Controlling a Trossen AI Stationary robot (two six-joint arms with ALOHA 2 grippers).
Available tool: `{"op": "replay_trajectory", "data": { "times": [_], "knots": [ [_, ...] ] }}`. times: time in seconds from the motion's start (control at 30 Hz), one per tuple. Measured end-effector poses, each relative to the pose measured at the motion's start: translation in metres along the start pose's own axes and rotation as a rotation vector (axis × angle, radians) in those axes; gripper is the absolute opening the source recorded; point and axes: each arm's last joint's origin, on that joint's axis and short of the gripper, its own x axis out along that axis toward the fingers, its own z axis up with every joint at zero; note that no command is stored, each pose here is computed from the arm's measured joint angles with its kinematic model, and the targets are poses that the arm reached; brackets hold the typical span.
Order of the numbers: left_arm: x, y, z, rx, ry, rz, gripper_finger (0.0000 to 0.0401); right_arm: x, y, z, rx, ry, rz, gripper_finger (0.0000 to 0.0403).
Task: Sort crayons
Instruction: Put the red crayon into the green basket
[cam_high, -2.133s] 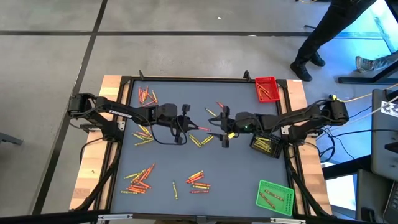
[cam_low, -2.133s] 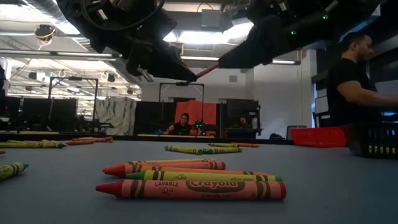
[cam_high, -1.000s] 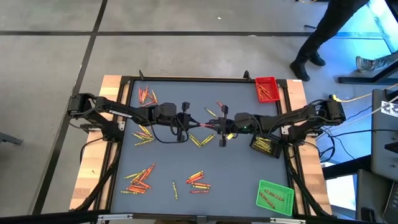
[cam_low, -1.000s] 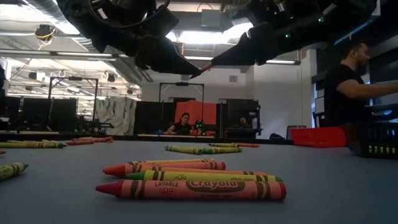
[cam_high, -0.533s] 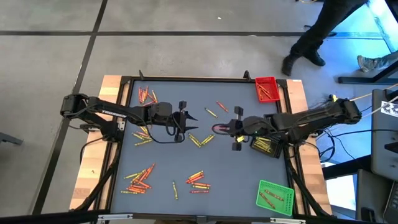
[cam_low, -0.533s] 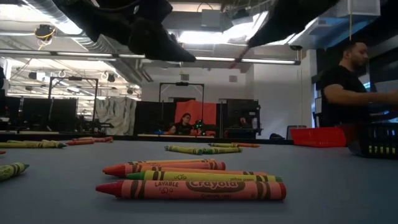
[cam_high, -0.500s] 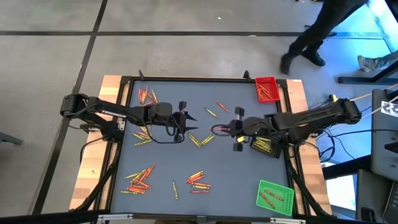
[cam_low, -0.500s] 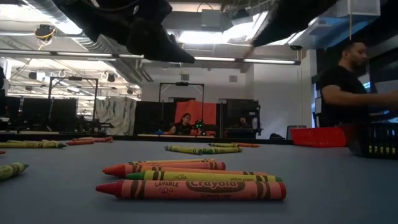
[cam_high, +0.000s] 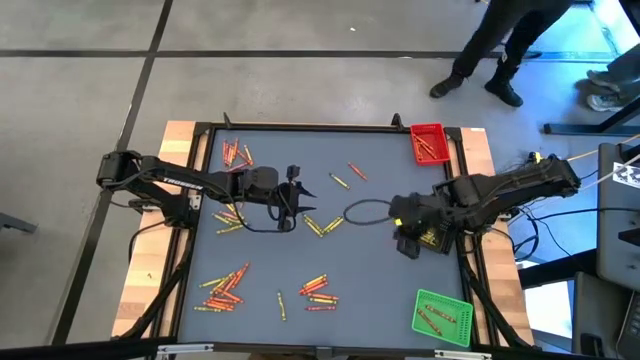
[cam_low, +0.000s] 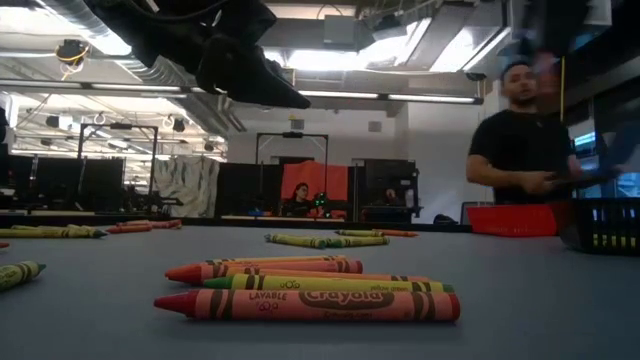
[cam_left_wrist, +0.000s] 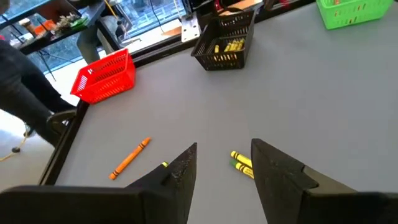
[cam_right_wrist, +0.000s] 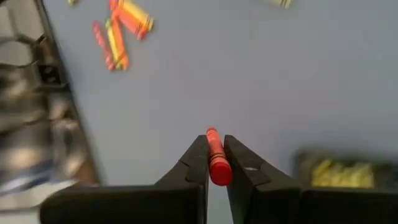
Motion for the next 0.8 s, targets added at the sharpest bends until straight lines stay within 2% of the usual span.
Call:
{"op": "replay_trajectory", "data": {
  "times": [0.1, 0.43, 0.63, 0.8],
  "knots": [
    [0.000, 0.001, 0.000, -0.001, 0.001, 0.005, 0.0135, 0.012, 0.007, -0.019, 0.157, 0.132, 0.038, 0.0027],
    [0.000, 0.001, 0.000, -0.001, -0.005, 0.009, 0.0135, 0.031, 0.041, -0.095, 0.626, 0.399, -0.037, 0.0028],
    [0.000, 0.002, 0.000, 0.048, 0.007, 0.041, 0.0135, 0.049, 0.057, -0.132, 0.739, 0.457, -0.037, 0.0028],
    [0.000, 0.003, 0.000, 0.051, 0.010, 0.064, 0.0135, 0.068, 0.065, -0.153, 0.779, 0.503, -0.131, 0.0036]
  ]
}}
